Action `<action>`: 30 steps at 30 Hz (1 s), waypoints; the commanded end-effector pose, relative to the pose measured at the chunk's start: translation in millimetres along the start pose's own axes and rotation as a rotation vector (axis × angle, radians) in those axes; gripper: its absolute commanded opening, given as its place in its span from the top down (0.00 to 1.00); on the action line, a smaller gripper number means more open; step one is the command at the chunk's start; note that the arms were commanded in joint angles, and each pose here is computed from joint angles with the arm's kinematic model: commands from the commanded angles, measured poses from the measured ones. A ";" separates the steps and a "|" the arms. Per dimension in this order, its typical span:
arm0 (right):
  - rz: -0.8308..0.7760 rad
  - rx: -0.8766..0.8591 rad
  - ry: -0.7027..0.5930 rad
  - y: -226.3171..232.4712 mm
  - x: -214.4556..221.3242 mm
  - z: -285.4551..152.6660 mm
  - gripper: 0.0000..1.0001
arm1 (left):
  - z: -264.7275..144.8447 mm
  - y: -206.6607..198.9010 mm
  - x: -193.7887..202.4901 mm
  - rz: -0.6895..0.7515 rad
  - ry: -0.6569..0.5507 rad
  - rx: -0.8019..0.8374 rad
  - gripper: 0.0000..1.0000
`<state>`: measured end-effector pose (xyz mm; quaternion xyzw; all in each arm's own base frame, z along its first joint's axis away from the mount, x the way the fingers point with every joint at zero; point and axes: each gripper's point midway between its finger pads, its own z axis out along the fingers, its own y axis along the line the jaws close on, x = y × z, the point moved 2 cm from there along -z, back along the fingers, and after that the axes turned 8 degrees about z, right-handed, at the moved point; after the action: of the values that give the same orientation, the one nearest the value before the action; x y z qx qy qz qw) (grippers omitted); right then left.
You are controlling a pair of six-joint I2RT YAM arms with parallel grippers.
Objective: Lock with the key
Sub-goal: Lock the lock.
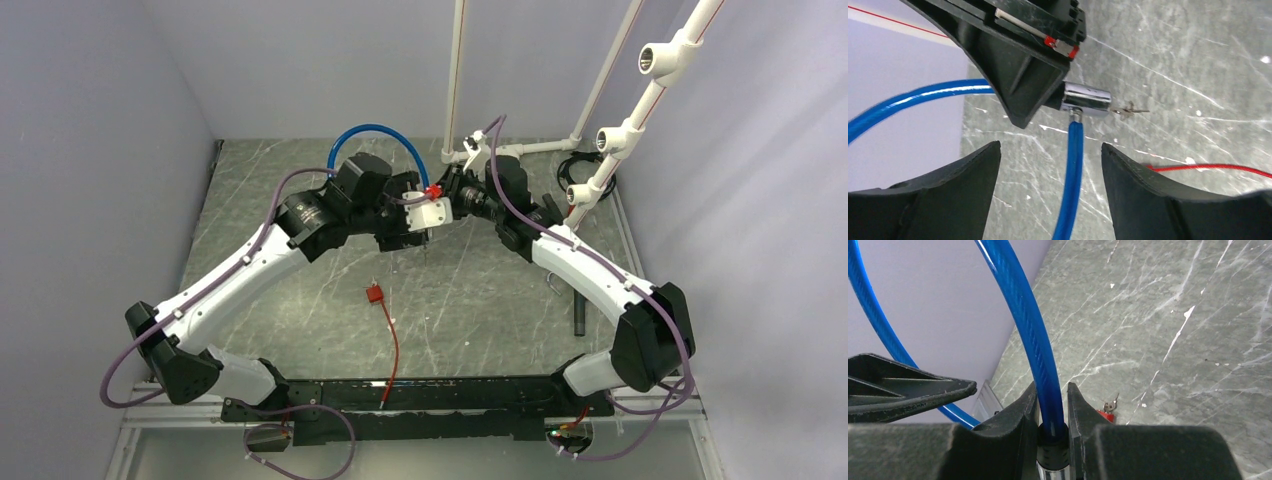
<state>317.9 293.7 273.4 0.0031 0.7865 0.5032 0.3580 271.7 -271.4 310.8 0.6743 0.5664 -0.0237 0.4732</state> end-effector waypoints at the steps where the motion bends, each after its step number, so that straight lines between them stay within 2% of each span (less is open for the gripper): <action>1: -0.019 -0.136 -0.105 39.9 -33.2 -1.0 1.00 | -31.4 -1.3 -14.4 -0.093 -0.103 0.069 0.16; 8: 0.046 -0.153 -0.162 45.0 -52.3 4.4 1.00 | -79.8 18.4 -26.8 -0.350 -0.332 -0.023 0.10; 10: 0.065 -0.147 -0.178 45.8 -57.4 6.1 1.00 | -96.7 25.0 -34.1 -0.373 -0.393 -0.067 0.09; 14: 0.137 -0.120 -0.207 41.5 -67.2 9.8 1.00 | -118.6 42.6 -37.0 -0.485 -0.446 -0.199 0.08; 16: 0.227 -0.093 -0.229 35.2 -77.1 11.0 1.00 | -138.1 59.7 -15.9 -0.618 -0.425 -0.326 0.09; 21: 0.298 -0.102 -0.267 42.0 -94.9 11.8 1.00 | -165.8 77.1 47.0 -0.894 -0.332 -0.549 0.06; 24: 0.326 -0.117 -0.278 49.1 -102.5 13.5 1.00 | -163.9 58.5 70.8 -1.049 -0.326 -0.519 0.04; 27: 0.353 -0.132 -0.294 55.1 -111.3 16.5 1.00 | -151.7 37.5 99.0 -1.286 -0.342 -0.463 0.01; 30: 0.396 -0.135 -0.305 58.2 -117.4 22.6 1.00 | -134.3 32.1 122.0 -1.446 -0.438 -0.409 0.00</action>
<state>389.2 292.0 324.5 0.1955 0.7281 0.5578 0.3471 268.4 -81.3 351.3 0.0981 0.7632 -0.2248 0.5978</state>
